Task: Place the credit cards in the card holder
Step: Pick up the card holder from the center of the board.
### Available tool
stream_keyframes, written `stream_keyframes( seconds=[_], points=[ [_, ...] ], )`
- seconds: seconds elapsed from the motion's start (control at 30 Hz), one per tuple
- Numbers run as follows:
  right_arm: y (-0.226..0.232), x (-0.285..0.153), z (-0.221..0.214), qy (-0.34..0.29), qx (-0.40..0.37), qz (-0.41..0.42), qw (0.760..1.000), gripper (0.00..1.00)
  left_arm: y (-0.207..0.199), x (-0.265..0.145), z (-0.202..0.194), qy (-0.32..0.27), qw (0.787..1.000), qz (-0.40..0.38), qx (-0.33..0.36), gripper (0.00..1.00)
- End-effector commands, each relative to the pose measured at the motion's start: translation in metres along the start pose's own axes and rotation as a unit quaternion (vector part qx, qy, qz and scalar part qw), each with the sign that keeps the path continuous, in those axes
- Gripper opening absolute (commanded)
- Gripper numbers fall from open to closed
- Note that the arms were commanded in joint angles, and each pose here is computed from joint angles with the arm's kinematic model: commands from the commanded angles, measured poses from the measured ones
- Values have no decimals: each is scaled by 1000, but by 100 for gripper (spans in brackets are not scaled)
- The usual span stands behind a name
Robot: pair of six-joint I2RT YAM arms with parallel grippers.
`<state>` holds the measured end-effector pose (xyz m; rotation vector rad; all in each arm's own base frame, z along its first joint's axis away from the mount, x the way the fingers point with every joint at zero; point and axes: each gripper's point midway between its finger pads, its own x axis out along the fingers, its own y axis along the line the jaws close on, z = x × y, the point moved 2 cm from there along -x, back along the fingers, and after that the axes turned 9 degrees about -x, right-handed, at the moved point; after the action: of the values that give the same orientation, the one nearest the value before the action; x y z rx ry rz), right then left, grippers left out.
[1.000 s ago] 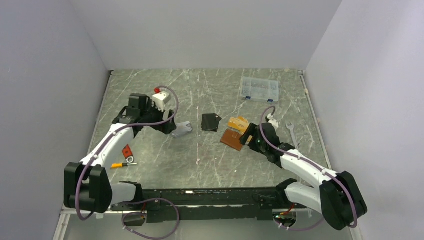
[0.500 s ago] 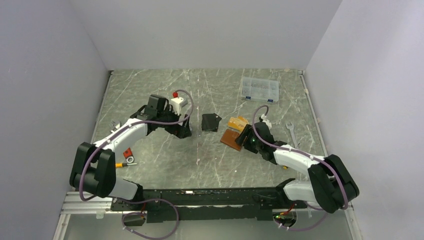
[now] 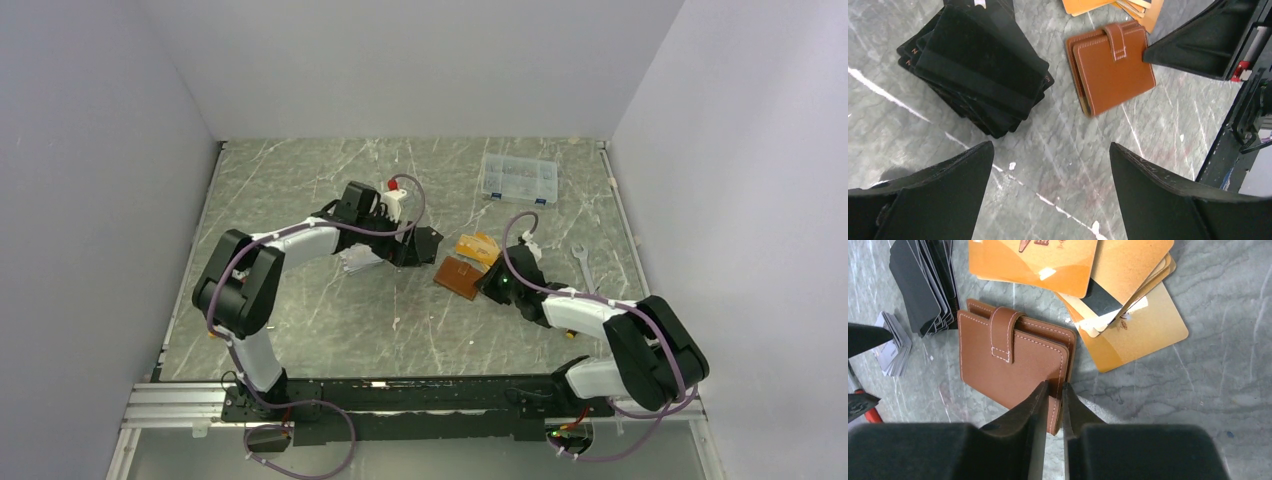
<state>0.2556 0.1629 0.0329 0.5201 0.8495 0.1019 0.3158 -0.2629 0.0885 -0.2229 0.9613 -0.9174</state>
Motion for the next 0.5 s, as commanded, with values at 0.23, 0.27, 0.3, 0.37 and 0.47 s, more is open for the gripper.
stream_keyframes(
  seconds=[0.23, 0.27, 0.3, 0.37, 0.47],
  points=[
    [-17, -4, -39, 36, -33, -7, 999, 0, -28, 35, 2, -12, 998, -60, 2, 98],
    [-18, -5, -42, 38, -38, -8, 999, 0, -28, 37, 0, -9, 998, -59, 1, 99],
    [-20, -6, -45, 39, -43, -10, 998, 0, -27, 39, -2, -5, 998, -57, 0, 98],
    [-24, -9, -53, 46, -53, -14, 997, 0, -26, 43, -8, 2, 999, -53, -1, 98],
    [-31, -11, -63, 55, -62, -25, 996, 0, -22, 49, -15, 12, 999, -45, -8, 98]
  ],
)
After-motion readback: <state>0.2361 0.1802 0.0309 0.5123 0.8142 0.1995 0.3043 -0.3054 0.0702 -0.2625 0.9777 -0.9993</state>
